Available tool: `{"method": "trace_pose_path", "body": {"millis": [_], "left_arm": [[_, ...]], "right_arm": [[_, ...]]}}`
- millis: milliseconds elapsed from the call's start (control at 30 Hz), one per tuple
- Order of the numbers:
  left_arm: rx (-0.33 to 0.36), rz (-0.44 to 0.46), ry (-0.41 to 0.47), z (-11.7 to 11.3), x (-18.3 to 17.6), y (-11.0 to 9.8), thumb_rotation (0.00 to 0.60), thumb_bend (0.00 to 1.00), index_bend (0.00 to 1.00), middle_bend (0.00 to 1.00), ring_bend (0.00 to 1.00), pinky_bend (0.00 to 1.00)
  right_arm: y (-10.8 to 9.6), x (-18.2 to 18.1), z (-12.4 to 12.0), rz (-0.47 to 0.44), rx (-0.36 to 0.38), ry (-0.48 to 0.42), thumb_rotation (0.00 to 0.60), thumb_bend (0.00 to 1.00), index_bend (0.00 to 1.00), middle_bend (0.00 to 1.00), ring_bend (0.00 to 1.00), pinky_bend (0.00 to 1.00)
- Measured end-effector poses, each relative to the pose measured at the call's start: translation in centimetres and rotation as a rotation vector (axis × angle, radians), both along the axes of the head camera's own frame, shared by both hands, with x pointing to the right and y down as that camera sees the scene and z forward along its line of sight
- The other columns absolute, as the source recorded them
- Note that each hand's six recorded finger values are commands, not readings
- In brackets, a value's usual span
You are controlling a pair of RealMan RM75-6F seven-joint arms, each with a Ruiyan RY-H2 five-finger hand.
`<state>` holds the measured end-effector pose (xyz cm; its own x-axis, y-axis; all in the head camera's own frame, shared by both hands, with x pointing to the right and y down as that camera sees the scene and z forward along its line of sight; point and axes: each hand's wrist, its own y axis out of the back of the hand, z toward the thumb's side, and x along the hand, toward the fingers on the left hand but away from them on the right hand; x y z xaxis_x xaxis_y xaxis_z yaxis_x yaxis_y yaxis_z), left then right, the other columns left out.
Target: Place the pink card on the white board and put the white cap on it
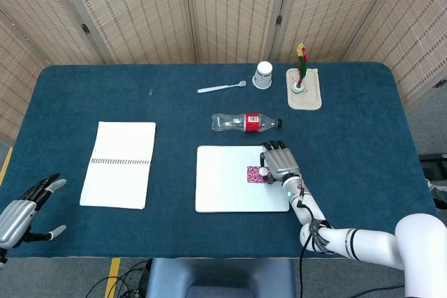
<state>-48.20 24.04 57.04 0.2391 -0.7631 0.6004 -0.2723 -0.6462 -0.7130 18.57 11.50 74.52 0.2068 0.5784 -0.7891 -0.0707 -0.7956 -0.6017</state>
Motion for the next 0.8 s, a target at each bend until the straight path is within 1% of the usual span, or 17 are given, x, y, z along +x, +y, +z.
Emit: {"method": "trace_pose_path", "body": {"millis": [67,100,200,233,300,333,467,567,700,800], "left_arm": [[0.001,-0.002,0.002,-0.1,-0.1,0.0,0.6,0.25,0.1,0.02,0.0,0.15],[0.001,-0.003,0.004,-0.1,-0.2,0.0,0.6,0.25,0.1,0.02,0.0,0.15],[0.004,-0.005,0.007,-0.3,-0.3,0.1,0.6,0.25,0.1,0.02,0.0,0.15],[0.004,-0.005,0.008,-0.3,-0.3,0.1,0.6,0.25,0.1,0.02,0.0,0.15],[0.002,-0.003,0.01,-0.3,-0.3,0.1,0.6,0.25,0.1,0.02,0.0,0.15],[0.002,-0.002,0.01,-0.3,-0.3,0.1,0.6,0.25,0.1,0.02,0.0,0.15],[0.006,0.0,0.007,-0.4,-0.3,0.1,0.6,0.25,0.1,0.02,0.0,0.15],[0.011,-0.005,0.001,-0.4,-0.5,0.1,0.6,0.25,0.1,0.02,0.0,0.15],[0.016,-0.002,-0.015,-0.3,-0.5,0.1,0.6,0.25,0.1,0.02,0.0,0.15],[0.021,0.008,-0.032,-0.2,-0.3,0.2,0.6,0.25,0.1,0.02,0.0,0.15]], "right_arm": [[0.1,-0.2,0.1,-0.007,0.0,0.009,0.6,0.23,0.48,0.11,0.0,0.0],[0.2,-0.2,0.2,-0.008,-0.001,0.013,0.6,0.22,0.47,0.11,0.0,0.0],[0.4,-0.3,0.4,-0.008,-0.012,0.018,0.6,0.2,0.35,0.09,0.0,0.0],[0.5,-0.4,0.5,-0.008,-0.018,0.016,0.6,0.19,0.27,0.07,0.0,0.0],[0.6,-0.5,0.4,-0.007,-0.03,0.01,0.6,0.18,0.19,0.06,0.0,0.0],[0.6,-0.5,0.4,-0.005,-0.033,0.008,0.6,0.18,0.17,0.06,0.0,0.0],[0.4,-0.2,-0.2,0.002,-0.025,0.003,0.6,0.18,0.13,0.05,0.0,0.0],[0.2,0.5,-1.1,0.023,-0.005,-0.011,0.6,0.17,0.11,0.05,0.0,0.0],[0.1,2.1,-2.7,0.055,0.054,-0.034,0.6,0.17,0.09,0.05,0.0,0.0],[0.4,4.2,-4.3,0.074,0.127,-0.059,0.6,0.17,0.08,0.05,0.0,0.0]]}}
